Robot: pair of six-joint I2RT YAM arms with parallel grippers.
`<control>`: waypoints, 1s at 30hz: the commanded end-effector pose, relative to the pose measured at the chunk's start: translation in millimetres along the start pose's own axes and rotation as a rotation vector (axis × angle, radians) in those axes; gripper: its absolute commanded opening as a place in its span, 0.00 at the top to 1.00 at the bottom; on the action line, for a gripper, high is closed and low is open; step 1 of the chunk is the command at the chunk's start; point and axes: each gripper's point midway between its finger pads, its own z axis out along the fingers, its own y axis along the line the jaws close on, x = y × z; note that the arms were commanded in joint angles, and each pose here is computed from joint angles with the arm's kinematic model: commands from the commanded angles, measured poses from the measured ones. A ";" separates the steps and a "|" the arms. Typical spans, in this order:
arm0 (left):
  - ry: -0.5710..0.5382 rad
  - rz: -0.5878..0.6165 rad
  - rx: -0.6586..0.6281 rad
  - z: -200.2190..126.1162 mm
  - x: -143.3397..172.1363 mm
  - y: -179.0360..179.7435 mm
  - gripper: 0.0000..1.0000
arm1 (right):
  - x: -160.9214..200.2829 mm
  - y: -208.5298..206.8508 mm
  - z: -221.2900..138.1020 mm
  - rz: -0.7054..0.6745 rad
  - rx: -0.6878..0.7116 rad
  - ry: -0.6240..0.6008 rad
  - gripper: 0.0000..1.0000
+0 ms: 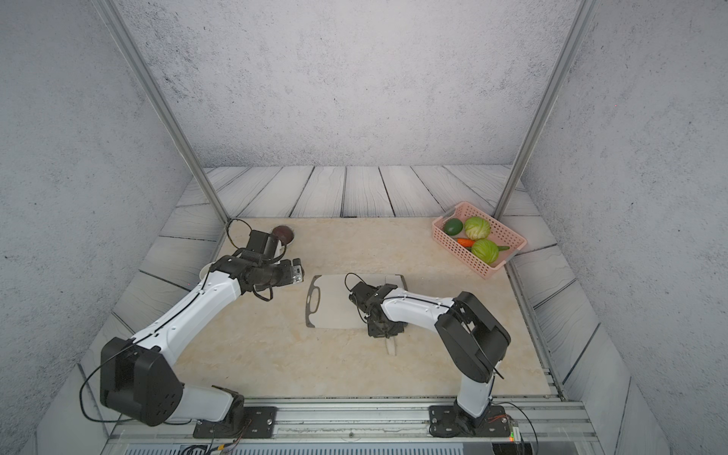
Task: Align the knife with the edge of the cutting board
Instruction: Move the knife to the edge of the cutting board.
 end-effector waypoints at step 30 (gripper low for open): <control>-0.015 0.005 0.006 -3.9 -2.3 -1.7 0.02 | 6.6 -9.3 14.3 0.037 -0.005 0.042 0.67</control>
